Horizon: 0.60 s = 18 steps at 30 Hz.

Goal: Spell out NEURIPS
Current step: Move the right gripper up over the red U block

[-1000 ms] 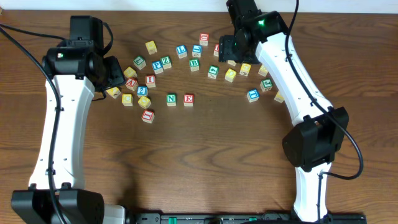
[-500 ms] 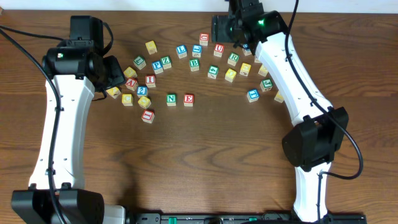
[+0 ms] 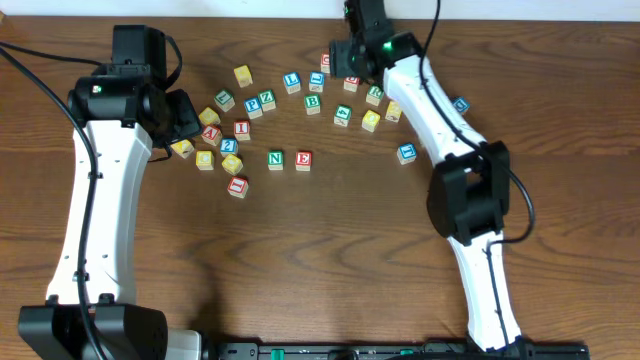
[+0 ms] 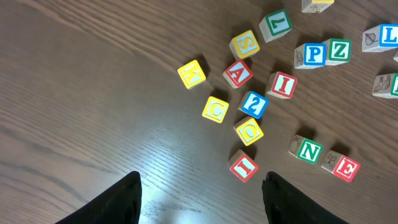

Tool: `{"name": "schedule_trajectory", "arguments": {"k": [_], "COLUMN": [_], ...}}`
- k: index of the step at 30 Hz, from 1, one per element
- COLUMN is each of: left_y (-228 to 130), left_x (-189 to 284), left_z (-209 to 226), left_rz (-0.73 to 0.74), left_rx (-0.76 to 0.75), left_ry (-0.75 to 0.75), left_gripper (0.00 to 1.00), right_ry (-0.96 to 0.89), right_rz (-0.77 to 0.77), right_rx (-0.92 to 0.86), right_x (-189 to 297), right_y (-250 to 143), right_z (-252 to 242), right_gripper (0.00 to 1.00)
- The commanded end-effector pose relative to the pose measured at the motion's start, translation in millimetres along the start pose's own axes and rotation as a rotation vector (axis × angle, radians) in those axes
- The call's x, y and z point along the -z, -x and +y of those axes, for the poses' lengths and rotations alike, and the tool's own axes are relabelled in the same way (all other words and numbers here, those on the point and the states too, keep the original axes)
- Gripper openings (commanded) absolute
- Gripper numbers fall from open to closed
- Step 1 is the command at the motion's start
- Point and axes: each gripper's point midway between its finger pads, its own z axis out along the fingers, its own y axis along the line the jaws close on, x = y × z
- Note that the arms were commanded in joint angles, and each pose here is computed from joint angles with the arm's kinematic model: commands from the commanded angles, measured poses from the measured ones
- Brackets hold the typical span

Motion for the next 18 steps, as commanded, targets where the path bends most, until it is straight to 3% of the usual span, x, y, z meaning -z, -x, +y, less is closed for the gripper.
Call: {"name": "schedule_trajectory", "arguments": {"k": [1,18], "left_y": [1,2], "left_x": [4,4], "left_z": [1,1], "left_rz": [-0.010,-0.010], "left_rx": [0.006,0.007], "left_ry": [-0.002,-0.002], "left_gripper": [0.61,0.61], "right_ry": [-0.019,-0.128], "right_rz": [-0.017,-0.012], "right_rx": [-0.018,-0.077], "right_x": [-8,-61], "right_y": [0,-24], "right_z": [1,-24], "right_gripper": [0.65,0.61]}}
